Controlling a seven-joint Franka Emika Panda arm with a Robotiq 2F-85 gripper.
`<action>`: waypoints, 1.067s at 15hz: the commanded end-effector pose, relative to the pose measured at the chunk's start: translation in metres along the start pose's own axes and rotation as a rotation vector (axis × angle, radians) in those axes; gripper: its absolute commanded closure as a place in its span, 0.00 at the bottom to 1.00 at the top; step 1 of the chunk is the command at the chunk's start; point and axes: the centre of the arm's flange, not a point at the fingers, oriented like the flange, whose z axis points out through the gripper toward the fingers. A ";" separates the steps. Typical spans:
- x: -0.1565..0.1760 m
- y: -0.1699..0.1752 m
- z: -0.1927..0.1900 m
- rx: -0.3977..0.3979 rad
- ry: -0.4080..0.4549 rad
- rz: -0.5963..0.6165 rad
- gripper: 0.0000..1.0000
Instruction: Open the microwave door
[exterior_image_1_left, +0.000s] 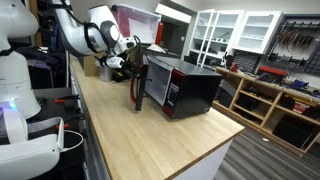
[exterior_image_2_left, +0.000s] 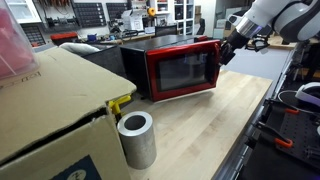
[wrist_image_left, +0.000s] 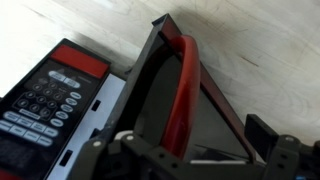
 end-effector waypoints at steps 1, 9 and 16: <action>0.040 0.030 -0.064 -0.064 0.019 0.155 0.00; 0.010 0.080 -0.089 -0.133 -0.005 0.292 0.00; -0.006 0.108 -0.087 -0.171 -0.040 0.403 0.00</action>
